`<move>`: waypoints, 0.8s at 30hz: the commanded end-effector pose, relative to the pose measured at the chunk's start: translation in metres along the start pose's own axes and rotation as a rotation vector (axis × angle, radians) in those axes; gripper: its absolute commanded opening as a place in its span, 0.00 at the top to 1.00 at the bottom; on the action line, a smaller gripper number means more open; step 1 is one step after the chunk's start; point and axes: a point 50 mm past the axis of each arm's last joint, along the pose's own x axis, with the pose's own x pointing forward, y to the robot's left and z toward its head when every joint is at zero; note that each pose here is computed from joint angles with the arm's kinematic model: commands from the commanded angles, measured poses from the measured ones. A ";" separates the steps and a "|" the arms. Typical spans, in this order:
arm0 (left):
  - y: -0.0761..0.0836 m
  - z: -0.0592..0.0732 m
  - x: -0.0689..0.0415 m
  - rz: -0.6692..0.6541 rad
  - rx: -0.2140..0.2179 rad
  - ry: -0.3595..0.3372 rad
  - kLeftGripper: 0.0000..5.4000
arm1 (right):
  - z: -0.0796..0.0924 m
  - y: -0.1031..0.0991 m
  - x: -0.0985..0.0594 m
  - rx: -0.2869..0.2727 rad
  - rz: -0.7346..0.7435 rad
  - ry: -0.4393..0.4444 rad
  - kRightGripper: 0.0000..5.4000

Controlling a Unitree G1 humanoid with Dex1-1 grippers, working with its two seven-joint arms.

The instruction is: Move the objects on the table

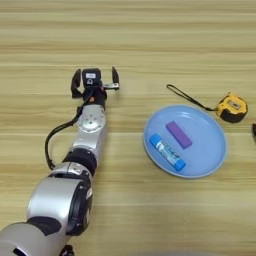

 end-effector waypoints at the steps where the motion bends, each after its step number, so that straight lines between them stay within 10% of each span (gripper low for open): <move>1: 0.000 -0.001 0.000 -0.004 0.018 0.006 0.00 | -0.011 -0.001 -0.001 0.035 0.005 0.071 0.01; 24: 0.001 -0.001 0.000 -0.002 0.019 0.006 0.00 | -0.032 -0.009 -0.004 0.110 0.008 0.208 0.01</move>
